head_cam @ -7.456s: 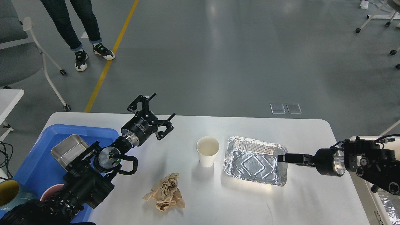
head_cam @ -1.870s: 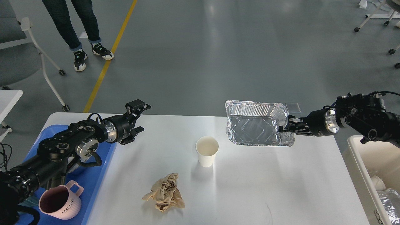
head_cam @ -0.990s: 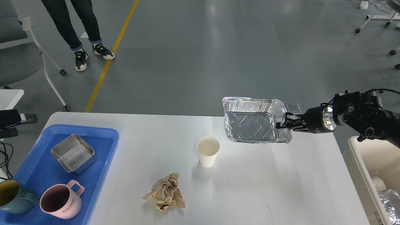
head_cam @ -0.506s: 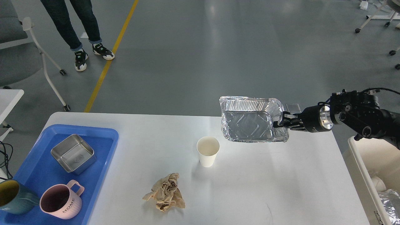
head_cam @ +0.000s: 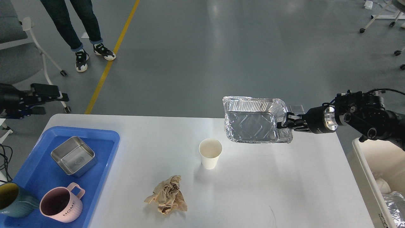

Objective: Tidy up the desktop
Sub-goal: 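Reach the left gripper to the white paper cup and grasp it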

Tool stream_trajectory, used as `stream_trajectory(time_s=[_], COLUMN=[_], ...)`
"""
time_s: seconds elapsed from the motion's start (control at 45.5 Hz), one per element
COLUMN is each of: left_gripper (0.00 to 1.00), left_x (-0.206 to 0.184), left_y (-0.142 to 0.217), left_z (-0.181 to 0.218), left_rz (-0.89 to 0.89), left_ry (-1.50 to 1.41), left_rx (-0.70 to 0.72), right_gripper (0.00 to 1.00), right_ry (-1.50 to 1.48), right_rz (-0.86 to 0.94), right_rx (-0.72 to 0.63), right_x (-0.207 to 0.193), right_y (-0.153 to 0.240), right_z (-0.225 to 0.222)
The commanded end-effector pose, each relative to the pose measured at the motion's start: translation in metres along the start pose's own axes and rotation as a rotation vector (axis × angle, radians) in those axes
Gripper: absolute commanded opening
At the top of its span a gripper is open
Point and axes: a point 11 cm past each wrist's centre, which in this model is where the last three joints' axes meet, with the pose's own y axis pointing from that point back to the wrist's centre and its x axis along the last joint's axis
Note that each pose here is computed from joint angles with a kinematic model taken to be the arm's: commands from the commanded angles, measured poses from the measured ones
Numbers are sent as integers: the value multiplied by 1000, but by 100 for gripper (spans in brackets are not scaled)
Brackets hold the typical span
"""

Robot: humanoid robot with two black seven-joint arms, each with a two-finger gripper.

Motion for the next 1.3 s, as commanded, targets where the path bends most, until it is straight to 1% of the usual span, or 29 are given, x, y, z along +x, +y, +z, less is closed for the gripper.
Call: stream_trajectory(time_s=[0.0,0.11,0.22,0.418,0.594,0.814,0.946,1.166,1.276], left_gripper=[97,97,98,98,98,98,98,98,98], left_x=[-18,-36,-52,-85,-111,-142,-157,-174,-176], left_y=[-59,-96,-122,-157,-179,-203,-212,-218,-219], left_z=[41,75,108,143,167,182,195,199,198], left_rz=[-62,-108,-148,-209,-244,-263,-244,-267,-269], left_ry=[-63,-102,-122,-142,-152,-180,-209,-209,-207], left_rx=[-26,-57,-89,-78,-77,-48,-58,-68,-68], right_gripper=[0,0,0,0,0,0,0,0,0], right_ry=[-2,-2,-4,-5,-6,-7,-9,-9,-8], right_rz=[0,-2,-2,2,4,9,13,14,16], right_rx=[-2,-1,-3,-6,-7,-8,-7,-6,-5], right_x=[0,-1,-2,-4,-4,-4,-3,-3,-2], right_y=[1,0,0,-1,0,0,1,0,1], right_z=[1,1,3,6,7,8,8,8,7])
